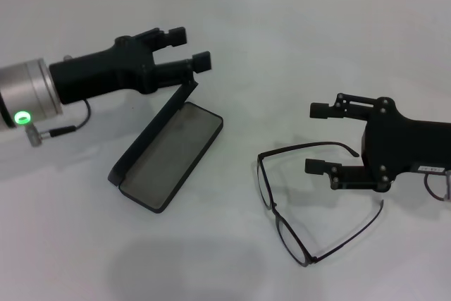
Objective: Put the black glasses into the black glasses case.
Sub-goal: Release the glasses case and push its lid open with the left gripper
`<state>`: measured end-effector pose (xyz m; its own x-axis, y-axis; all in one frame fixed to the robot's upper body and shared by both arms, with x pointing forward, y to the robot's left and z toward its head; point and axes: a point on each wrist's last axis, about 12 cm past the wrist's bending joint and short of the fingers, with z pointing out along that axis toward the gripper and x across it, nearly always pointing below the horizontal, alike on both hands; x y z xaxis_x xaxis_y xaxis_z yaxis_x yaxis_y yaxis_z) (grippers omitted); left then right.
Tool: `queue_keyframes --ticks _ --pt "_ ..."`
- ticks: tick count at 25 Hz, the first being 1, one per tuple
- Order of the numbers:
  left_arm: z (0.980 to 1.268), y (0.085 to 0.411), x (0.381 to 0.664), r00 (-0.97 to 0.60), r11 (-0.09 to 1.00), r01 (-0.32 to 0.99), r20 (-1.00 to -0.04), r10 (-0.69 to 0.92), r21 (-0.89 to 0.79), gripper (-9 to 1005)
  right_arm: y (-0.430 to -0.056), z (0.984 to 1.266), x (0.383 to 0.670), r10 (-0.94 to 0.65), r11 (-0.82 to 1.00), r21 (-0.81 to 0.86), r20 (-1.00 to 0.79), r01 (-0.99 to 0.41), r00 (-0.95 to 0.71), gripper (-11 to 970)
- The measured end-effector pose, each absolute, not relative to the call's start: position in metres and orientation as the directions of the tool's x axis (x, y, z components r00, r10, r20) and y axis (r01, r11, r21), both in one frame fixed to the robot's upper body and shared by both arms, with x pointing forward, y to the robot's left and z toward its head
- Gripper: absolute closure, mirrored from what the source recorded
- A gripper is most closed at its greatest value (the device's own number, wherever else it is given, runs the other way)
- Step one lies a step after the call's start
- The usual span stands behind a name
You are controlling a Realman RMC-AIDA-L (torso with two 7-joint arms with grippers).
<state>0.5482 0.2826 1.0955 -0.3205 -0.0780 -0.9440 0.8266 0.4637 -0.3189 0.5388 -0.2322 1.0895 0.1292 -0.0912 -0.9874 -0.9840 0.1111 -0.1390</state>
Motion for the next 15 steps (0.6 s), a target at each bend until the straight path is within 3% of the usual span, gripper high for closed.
queue_keyframes --ticks 6,15 --pt "1.108 0.291 0.565 -0.552 0.548 0.739 -0.818 0.16 -0.391 101 -0.233 1.088 0.538 -0.092 0.115 -0.134 -0.988 -0.984 0.124 195" --pt "1.107 0.284 0.555 -0.613 0.626 0.705 -0.732 0.298 -0.335 103 -0.232 1.085 0.539 -0.108 0.128 -0.139 -0.986 -0.982 0.126 195"
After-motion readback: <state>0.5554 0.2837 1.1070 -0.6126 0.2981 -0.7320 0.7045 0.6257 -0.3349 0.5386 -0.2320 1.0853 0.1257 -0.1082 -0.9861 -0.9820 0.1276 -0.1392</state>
